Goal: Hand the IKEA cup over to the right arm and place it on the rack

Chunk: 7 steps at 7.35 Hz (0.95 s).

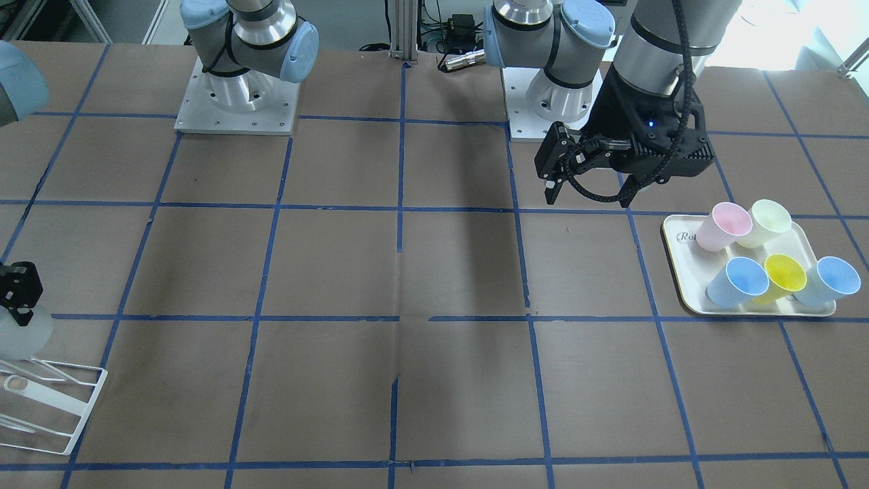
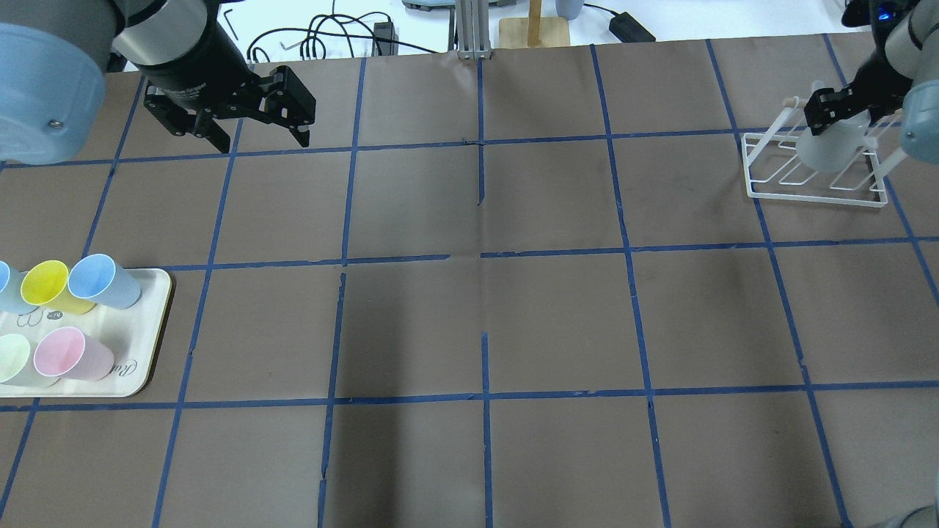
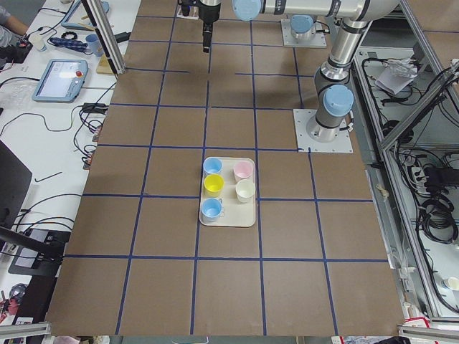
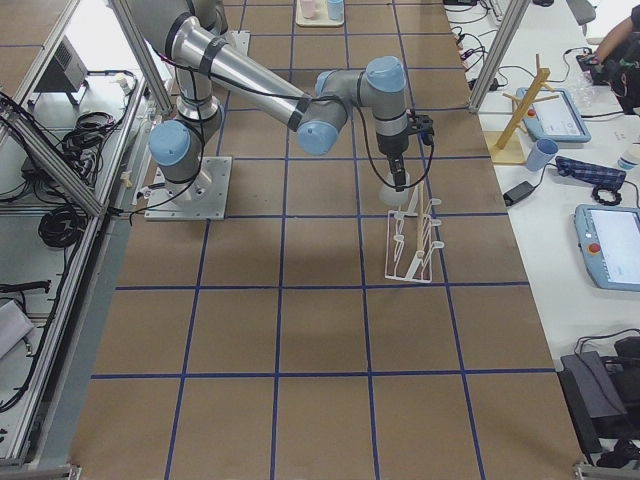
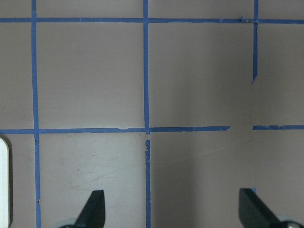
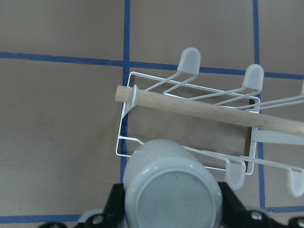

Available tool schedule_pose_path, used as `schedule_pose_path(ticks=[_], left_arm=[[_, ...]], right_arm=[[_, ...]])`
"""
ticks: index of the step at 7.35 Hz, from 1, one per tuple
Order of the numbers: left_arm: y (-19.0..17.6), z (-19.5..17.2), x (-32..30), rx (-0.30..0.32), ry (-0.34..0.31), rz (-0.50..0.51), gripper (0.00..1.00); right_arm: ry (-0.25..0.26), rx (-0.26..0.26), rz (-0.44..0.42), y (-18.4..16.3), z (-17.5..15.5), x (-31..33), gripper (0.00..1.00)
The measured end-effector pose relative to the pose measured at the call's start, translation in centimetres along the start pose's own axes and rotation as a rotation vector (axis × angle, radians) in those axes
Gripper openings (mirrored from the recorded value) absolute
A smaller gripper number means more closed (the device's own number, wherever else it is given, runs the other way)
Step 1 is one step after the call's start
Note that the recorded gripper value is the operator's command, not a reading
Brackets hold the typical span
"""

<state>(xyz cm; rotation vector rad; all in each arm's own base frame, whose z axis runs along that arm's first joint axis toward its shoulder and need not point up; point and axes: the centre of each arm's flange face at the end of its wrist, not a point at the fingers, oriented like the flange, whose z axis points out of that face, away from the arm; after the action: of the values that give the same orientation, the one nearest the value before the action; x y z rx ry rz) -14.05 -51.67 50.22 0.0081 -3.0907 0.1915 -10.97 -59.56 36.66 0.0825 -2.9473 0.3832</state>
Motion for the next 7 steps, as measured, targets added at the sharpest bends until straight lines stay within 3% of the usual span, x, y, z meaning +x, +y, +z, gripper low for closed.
schedule_pose_path(ticks=[7], left_arm=[[-0.1, -0.1, -0.1, 0.003, 0.0, 0.0, 1.0]], right_arm=[[-0.013, -0.024, 0.01, -0.4, 4.0, 0.6, 0.32]])
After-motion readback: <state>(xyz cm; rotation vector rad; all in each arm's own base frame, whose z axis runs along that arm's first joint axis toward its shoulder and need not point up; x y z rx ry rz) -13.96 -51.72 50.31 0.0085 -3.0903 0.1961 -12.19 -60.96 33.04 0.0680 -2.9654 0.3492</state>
